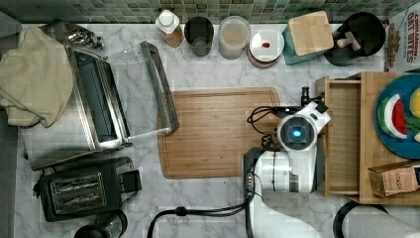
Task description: Close the drawer.
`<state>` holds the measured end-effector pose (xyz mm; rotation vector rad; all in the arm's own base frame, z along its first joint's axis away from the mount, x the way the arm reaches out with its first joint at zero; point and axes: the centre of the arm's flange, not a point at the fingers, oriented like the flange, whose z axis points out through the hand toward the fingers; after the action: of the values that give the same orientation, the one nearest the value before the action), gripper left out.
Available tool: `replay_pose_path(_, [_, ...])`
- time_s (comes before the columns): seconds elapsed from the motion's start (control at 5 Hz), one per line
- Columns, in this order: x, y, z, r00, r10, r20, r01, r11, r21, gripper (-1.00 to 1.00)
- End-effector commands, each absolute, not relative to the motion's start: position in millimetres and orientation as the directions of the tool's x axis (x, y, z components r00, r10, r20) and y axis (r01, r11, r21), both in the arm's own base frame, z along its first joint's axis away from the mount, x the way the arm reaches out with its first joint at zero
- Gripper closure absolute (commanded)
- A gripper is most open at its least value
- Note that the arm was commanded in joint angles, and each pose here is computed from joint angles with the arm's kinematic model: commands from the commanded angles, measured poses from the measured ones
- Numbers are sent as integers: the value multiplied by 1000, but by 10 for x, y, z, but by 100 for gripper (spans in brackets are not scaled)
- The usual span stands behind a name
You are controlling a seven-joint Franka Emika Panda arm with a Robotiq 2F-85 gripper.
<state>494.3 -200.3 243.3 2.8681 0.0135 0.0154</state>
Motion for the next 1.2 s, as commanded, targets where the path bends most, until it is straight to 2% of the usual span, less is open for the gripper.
replay_pose_path(0.2, [4243,-4219,2911,975,-218,45,-220,-910,350,100])
replay_pose_path(0.4, [4194,-4350,3046,973,-224,53,-226,-892,392,100])
replay_pose_path(0.6, [4240,-4411,3207,987,-159,-17,-143,-929,340,100])
replay_pose_path(1.2, [4240,-4411,3206,987,-159,-17,-143,-929,340,100])
